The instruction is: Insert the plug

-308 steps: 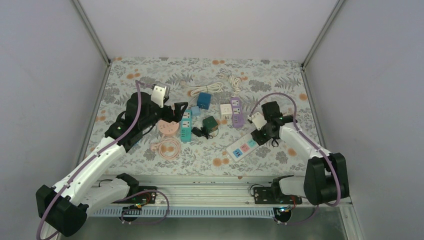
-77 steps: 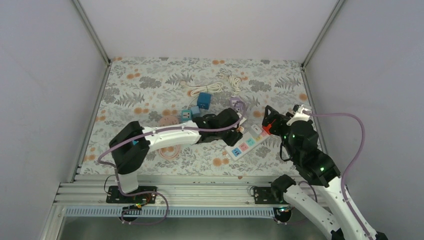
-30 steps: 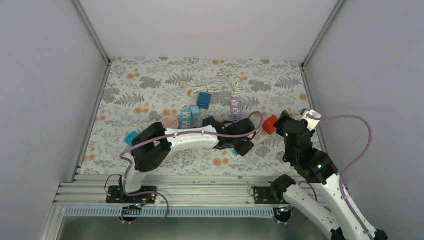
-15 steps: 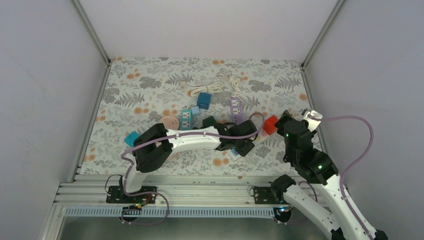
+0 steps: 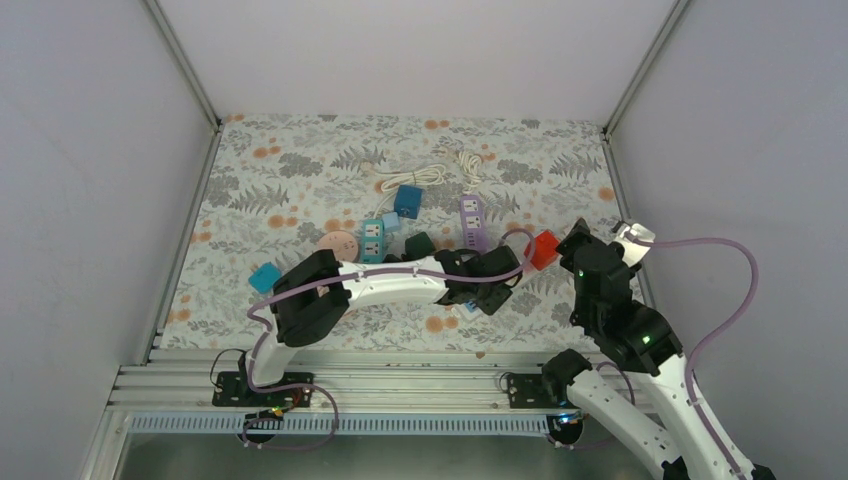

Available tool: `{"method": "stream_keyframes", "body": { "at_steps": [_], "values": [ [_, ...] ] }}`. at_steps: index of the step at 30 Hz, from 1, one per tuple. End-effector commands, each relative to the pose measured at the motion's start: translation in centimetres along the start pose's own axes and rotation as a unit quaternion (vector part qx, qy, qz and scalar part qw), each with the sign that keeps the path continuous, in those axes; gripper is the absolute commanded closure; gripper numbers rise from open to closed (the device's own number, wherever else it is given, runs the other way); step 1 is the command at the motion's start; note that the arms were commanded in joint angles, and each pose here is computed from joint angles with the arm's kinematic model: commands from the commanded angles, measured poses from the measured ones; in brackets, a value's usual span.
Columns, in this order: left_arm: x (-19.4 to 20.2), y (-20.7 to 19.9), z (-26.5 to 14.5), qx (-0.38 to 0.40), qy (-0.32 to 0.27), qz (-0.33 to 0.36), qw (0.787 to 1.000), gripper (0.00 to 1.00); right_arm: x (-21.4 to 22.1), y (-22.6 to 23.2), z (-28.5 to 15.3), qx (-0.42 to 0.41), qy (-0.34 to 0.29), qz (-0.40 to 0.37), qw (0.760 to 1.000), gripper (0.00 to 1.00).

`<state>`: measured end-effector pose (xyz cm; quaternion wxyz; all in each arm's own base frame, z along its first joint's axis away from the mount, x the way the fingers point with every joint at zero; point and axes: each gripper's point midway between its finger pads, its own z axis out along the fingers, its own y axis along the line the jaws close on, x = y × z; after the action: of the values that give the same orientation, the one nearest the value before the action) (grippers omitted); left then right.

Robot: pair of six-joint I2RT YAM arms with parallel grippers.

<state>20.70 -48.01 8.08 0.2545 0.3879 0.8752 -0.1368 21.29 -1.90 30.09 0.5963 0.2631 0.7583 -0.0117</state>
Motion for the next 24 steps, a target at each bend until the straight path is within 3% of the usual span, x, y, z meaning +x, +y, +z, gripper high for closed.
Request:
{"method": "stream_keyframes", "body": {
  "at_steps": [1,5,14,24],
  "values": [
    [4.8,0.8,2.6,-0.025,0.083,-0.019,0.996,0.58,-1.6,-0.6,-0.5,0.013,-0.028,0.029,0.999,0.16],
    [4.8,0.7,1.6,-0.021,0.093,-0.023,0.995,0.58,-1.4,-0.5,-0.4,0.012,-0.026,0.029,0.999,0.15],
    [5.8,-0.3,0.7,0.032,0.09,0.059,0.994,0.58,-1.1,-0.1,-0.1,0.007,-0.021,0.026,0.999,0.15],
    [6.0,1.1,1.7,0.059,0.084,0.058,0.993,0.58,-1.0,0.3,0.0,0.001,-0.019,0.026,0.999,0.15]
  ]
}}
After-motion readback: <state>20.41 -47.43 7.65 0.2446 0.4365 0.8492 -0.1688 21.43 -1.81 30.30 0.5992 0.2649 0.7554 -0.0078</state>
